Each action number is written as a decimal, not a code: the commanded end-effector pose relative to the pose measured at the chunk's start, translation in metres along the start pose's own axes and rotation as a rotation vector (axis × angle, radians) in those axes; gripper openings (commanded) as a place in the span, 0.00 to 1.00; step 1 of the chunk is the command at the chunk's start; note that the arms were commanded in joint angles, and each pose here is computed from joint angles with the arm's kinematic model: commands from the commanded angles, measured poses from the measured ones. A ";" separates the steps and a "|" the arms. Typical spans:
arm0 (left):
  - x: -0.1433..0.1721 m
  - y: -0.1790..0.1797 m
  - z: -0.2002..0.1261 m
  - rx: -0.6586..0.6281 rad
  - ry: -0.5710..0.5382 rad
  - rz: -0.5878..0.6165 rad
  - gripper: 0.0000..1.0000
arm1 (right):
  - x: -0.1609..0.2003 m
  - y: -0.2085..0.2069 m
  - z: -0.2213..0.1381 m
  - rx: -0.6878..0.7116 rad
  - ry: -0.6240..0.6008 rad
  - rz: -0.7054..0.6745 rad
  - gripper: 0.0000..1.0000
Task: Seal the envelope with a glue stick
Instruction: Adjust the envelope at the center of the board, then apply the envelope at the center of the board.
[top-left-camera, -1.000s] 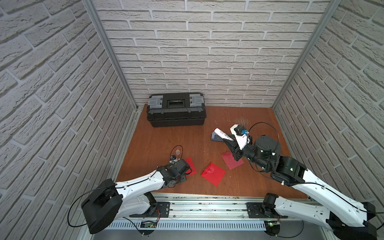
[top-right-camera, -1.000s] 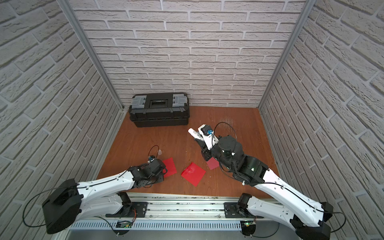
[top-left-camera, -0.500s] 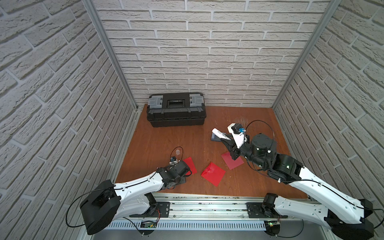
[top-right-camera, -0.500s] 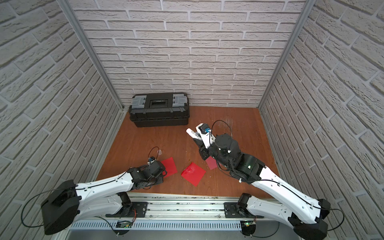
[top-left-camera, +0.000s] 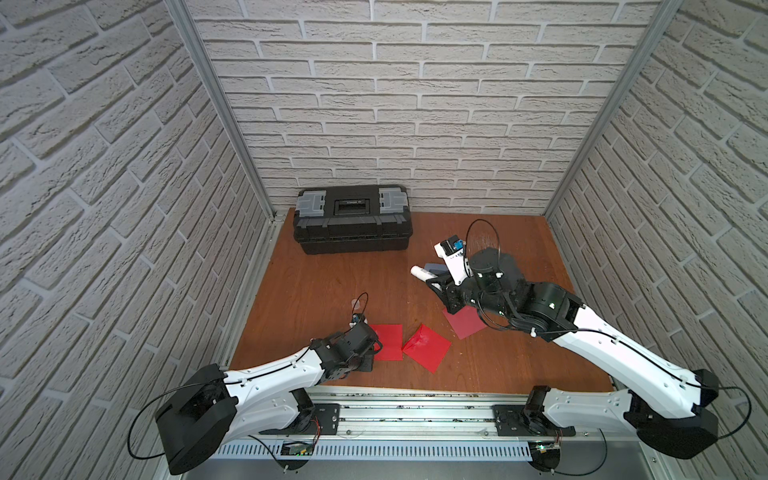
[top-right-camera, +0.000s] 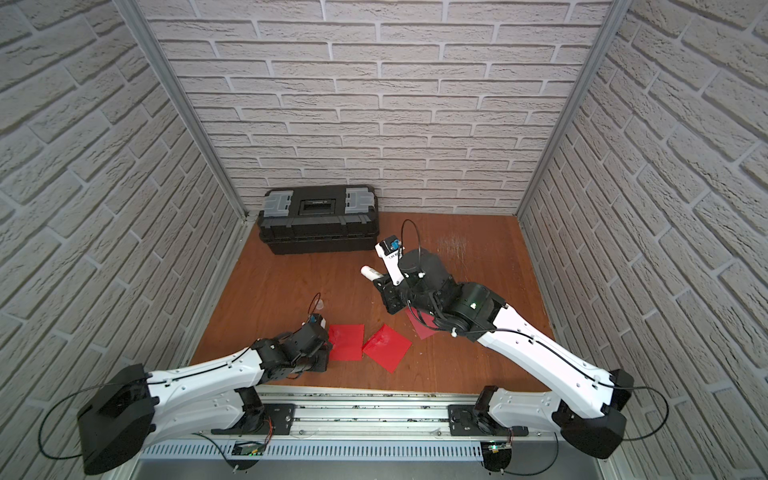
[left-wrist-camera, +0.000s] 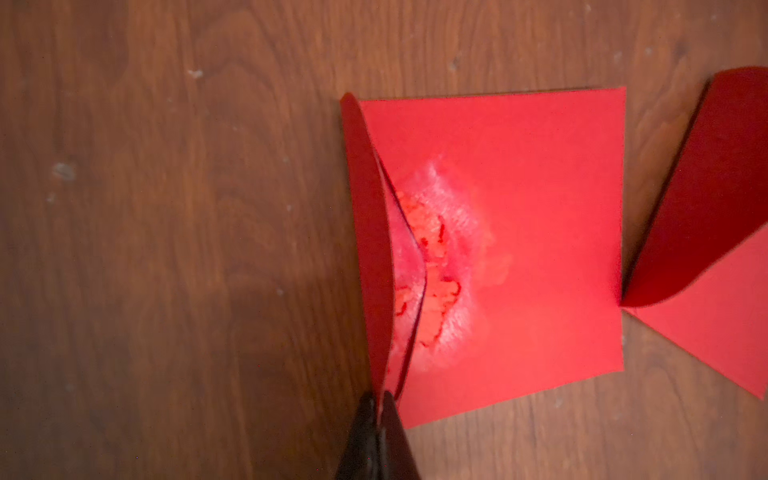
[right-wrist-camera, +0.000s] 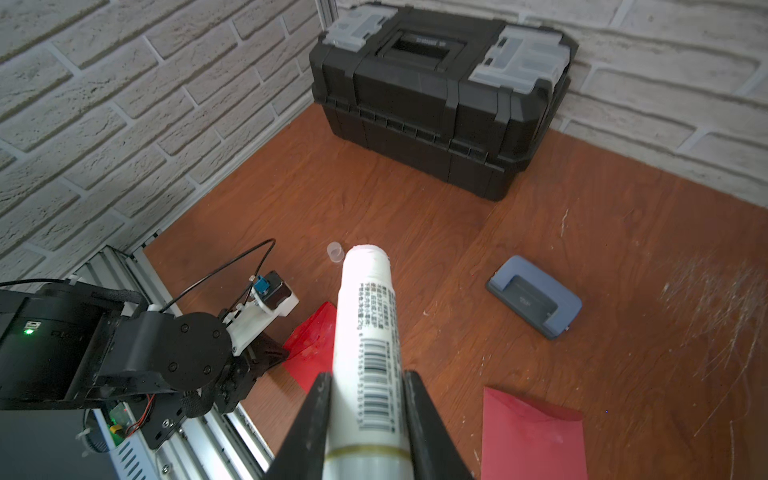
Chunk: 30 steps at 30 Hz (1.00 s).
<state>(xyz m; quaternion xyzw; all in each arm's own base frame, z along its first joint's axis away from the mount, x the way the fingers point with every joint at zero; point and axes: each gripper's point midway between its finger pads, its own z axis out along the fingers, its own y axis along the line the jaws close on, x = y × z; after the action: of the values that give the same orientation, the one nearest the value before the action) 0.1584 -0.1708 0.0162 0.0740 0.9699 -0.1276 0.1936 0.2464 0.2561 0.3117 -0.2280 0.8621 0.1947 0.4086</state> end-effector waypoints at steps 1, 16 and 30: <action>0.008 -0.006 0.005 0.026 0.059 0.073 0.06 | 0.021 0.009 0.003 -0.026 0.124 0.070 0.03; 0.010 -0.018 0.011 0.149 0.008 0.038 0.06 | 0.115 0.058 0.056 -0.021 0.693 0.071 0.03; 0.025 -0.013 0.010 0.259 0.015 -0.039 0.06 | 0.148 0.077 0.112 0.059 0.894 0.008 0.02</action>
<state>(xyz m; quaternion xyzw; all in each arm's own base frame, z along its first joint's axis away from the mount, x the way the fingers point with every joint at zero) 0.1511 -0.1950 0.0172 0.0864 0.9377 -0.2650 0.2073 0.1944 0.3414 0.1372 -0.2719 0.9602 0.0634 0.0073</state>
